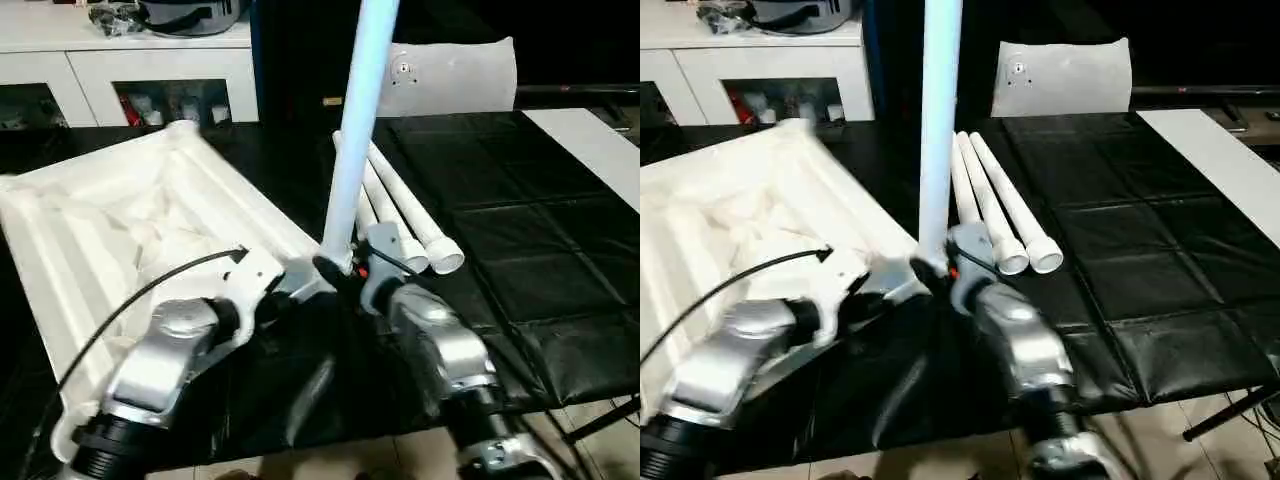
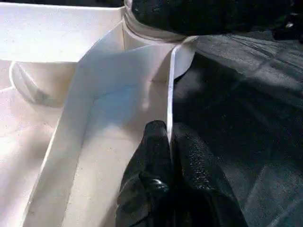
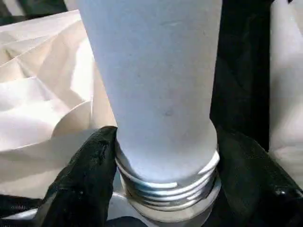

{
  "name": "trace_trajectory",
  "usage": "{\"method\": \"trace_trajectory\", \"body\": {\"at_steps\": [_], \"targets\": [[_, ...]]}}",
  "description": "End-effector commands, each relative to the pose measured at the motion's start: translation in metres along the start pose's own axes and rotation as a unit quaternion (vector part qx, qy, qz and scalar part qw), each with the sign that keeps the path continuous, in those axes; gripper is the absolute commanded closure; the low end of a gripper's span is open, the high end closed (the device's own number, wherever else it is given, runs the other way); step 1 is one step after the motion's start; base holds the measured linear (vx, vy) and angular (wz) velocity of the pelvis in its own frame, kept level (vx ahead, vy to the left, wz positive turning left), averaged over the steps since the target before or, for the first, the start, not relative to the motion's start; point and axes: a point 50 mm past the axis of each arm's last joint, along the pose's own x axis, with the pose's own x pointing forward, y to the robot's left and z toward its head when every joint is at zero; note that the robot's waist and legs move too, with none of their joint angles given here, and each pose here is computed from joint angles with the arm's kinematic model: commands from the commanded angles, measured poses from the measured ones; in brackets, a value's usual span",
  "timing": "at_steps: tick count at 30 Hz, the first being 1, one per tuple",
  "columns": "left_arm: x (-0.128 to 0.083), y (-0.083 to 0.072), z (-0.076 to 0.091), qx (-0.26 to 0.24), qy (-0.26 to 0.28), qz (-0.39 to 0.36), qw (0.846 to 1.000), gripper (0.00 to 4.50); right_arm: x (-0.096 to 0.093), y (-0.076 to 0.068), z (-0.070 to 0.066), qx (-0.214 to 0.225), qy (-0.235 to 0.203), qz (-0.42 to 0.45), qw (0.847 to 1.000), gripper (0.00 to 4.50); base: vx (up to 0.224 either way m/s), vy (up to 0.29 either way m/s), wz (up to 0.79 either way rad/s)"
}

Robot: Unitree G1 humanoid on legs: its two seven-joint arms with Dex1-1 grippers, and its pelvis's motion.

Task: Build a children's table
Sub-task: Rotate leg to tighten

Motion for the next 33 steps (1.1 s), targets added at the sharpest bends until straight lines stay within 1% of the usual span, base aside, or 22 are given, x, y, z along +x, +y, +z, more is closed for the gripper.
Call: {"method": "trace_trajectory", "body": {"at_steps": [1, 4, 5, 6, 7, 8, 9, 12, 13, 14, 15, 17, 18, 21, 22, 23, 24, 25, 27, 30, 32, 33], "targets": [[0.006, -0.012, 0.029, 0.03, -0.052, -0.013, 0.998, 4.5, 0.007, 0.034, -0.009, 0.011, 0.017, 0.072, 0.997, 0.96, 0.0, 0.0, 0.0], [-0.003, 0.001, 0.018, 0.057, -0.03, -0.026, 0.998, 4.5, -0.013, 0.008, -0.003, -0.038, -0.014, 0.066, 0.997, 0.62, 0.0, 0.0, 0.0], [-0.007, 0.005, 0.014, 0.068, -0.024, -0.036, 0.997, 4.5, -0.022, 0.001, 0.001, -0.053, -0.025, 0.081, 0.995, 0.56, 0.0, 0.0, 0.0], [-0.008, 0.006, 0.014, 0.068, -0.024, -0.037, 0.997, 4.5, -0.022, 0.001, 0.001, -0.055, -0.026, 0.084, 0.995, 0.38, 0.0, 0.0, 0.0], [-0.008, 0.007, 0.013, 0.068, -0.022, -0.038, 0.997, 4.5, -0.025, 0.001, 0.002, -0.061, -0.03, 0.096, 0.993, 0.38, 0.0, 0.0, 0.0], [-0.013, 0.01, 0.009, 0.082, -0.02, -0.065, 0.994, 4.5, -0.034, -0.008, 0.005, -0.071, -0.033, 0.107, 0.991, 0.18, 0.0, 0.0, 0.0], [-0.014, 0.01, 0.008, 0.086, -0.019, -0.072, 0.994, 4.5, -0.037, -0.011, 0.006, -0.072, -0.033, 0.108, 0.991, 0.12, 0.0, 0.0, 0.0], [-0.023, 0.017, 0.001, 0.119, -0.003, -0.121, 0.986, 4.5, -0.054, -0.026, 0.011, -0.105, -0.031, 0.151, 0.982, 0.05, 0.0, 0.0, 0.0], [-0.025, 0.019, -0.001, 0.124, 0.001, -0.131, 0.984, 4.5, -0.057, -0.028, 0.013, -0.108, -0.028, 0.161, 0.981, 0.05, 0.0, 0.0, 0.0], [-0.029, 0.02, -0.005, 0.144, 0.011, -0.163, 0.976, 4.5, -0.063, -0.03, 0.015, -0.118, -0.019, 0.191, 0.974, 0.05, 0.0, 0.0, 0.0], [-0.032, 0.02, -0.007, 0.154, 0.017, -0.181, 0.971, 4.5, -0.066, -0.031, 0.016, -0.125, -0.014, 0.209, 0.97, 0.05, 0.0, 0.0, 0.0], [-0.033, 0.02, -0.008, 0.154, 0.019, -0.191, 0.969, 4.5, -0.068, -0.032, 0.017, -0.129, -0.008, 0.221, 0.967, 0.05, 0.0, 0.0, 0.0], [-0.036, 0.021, -0.01, 0.164, 0.02, -0.219, 0.962, 4.5, -0.073, -0.033, 0.018, -0.14, 0.009, 0.255, 0.957, 0.05, 0.0, 0.0, 0.0], [-0.04, 0.022, -0.012, 0.175, 0.022, -0.259, 0.95, 4.5, -0.078, -0.035, 0.018, -0.158, 0.037, 0.298, 0.941, 0.05, 0.0, 0.0, 0.0], [-0.04, 0.022, -0.012, 0.176, 0.023, -0.263, 0.948, 4.5, -0.078, -0.035, 0.018, -0.161, 0.04, 0.302, 0.939, 0.05, 0.0, 0.0, 0.0], [-0.042, 0.021, -0.013, 0.185, 0.025, -0.29, 0.939, 4.5, -0.079, -0.036, 0.017, -0.175, 0.057, 0.324, 0.928, 0.05, 0.0, 0.0, 0.0], [-0.043, 0.021, -0.013, 0.185, 0.025, -0.297, 0.936, 4.5, -0.079, -0.037, 0.017, -0.18, 0.061, 0.329, 0.925, 0.05, 0.0, 0.0, 0.0], [-0.045, 0.021, -0.014, 0.186, 0.028, -0.316, 0.93, 4.5, -0.079, -0.038, 0.016, -0.192, 0.072, 0.342, 0.917, 0.05, 0.0, 0.0, 0.0], [-0.046, 0.02, -0.015, 0.199, 0.034, -0.338, 0.919, 4.5, -0.076, -0.039, 0.016, -0.205, 0.082, 0.35, 0.91, 0.05, 0.0, 0.0, 0.0], [-0.046, 0.018, -0.014, 0.218, 0.042, -0.354, 0.908, 4.5, -0.071, -0.038, 0.016, -0.217, 0.088, 0.363, 0.902, 0.05, 0.0, 0.0, 0.0], [-0.045, 0.018, -0.013, 0.221, 0.042, -0.358, 0.906, 4.5, -0.07, -0.037, 0.016, -0.22, 0.089, 0.369, 0.899, 0.05, 0.0, 0.0, 0.0], [-0.043, 0.017, -0.012, 0.221, 0.038, -0.36, 0.906, 4.5, -0.069, -0.036, 0.015, -0.225, 0.093, 0.377, 0.894, 0.31, 0.0, 0.0, 0.0]]}}
